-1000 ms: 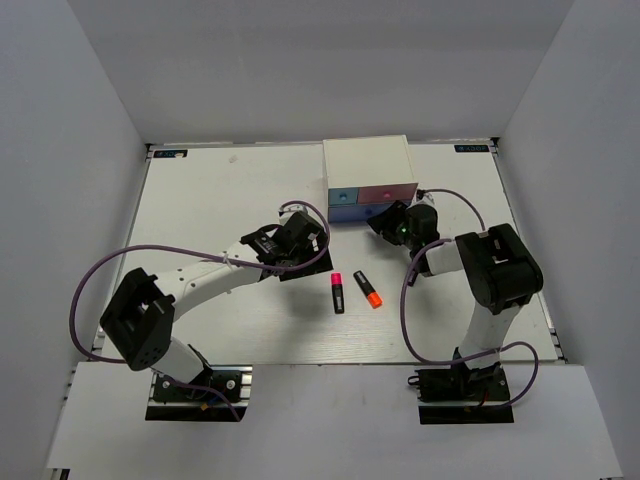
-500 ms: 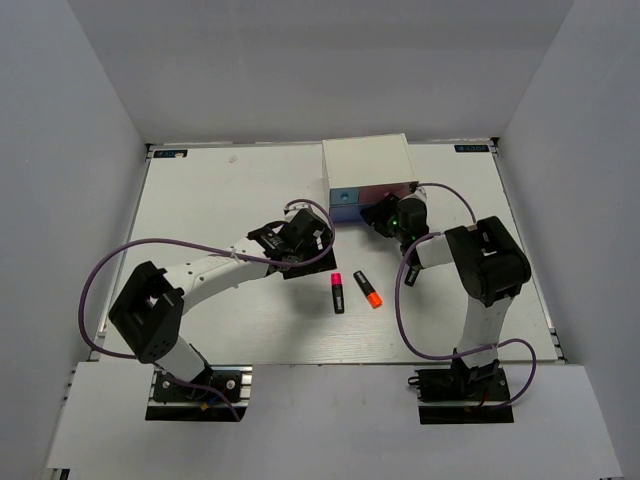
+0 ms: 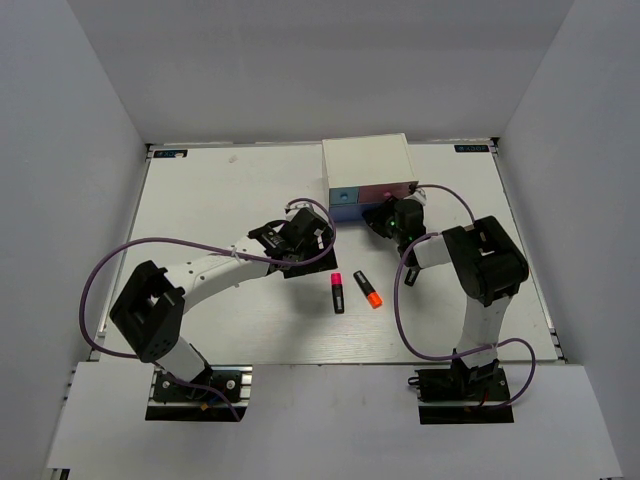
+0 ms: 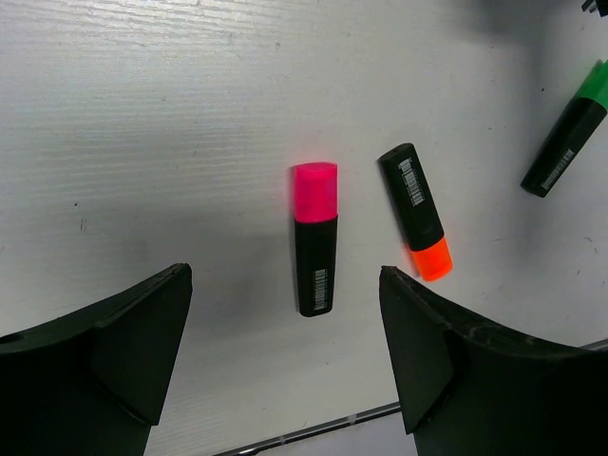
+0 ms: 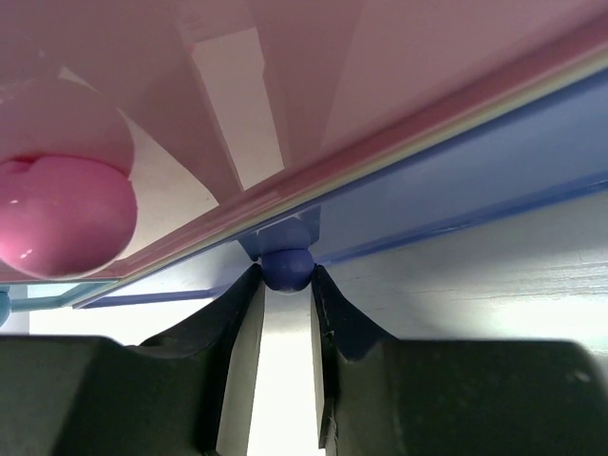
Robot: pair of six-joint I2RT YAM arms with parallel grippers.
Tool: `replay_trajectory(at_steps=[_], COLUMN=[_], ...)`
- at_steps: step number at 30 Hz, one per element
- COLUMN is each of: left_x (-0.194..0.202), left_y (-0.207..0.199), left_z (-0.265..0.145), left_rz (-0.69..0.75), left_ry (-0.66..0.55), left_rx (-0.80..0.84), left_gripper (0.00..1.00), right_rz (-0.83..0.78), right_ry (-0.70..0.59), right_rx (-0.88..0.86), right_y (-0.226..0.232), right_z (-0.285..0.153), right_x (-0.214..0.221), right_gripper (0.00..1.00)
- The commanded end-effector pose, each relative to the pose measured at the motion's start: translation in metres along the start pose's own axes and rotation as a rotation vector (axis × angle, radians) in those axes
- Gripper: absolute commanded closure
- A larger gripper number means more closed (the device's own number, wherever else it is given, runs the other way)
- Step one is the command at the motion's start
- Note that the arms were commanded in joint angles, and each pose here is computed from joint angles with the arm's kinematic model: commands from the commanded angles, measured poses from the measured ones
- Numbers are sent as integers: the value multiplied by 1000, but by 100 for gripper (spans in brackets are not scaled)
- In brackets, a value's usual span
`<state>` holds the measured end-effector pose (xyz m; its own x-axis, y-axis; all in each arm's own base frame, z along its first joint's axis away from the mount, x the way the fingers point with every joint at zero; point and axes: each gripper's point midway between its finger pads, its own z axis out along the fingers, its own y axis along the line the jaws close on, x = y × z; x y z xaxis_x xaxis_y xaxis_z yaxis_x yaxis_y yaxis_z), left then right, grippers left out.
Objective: Sort the stationery into containers
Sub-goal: Open the drawer in the storage box.
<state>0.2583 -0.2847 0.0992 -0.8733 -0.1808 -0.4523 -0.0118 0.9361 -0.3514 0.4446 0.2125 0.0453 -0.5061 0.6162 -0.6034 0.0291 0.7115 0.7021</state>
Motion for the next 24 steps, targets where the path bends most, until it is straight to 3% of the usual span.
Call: replay_trajectory(at_steps=[1, 8, 24], left_x=[-12, -12, -15], left_y=[-10, -10, -24], left_z=[-7, -10, -9], left_rz=[1, 1, -6], left_ry=[-27, -27, -33], left_rx=[32, 32, 102], left_gripper=[10, 10, 9], right_rz=[-1, -22, -53], right_ry=[-65, -46, 24], right_rx=[-35, -17, -11], right_y=[18, 7, -5], right_z=[6, -6, -69], right_x=[-16, -5, 28], right_gripper=[78, 84, 81])
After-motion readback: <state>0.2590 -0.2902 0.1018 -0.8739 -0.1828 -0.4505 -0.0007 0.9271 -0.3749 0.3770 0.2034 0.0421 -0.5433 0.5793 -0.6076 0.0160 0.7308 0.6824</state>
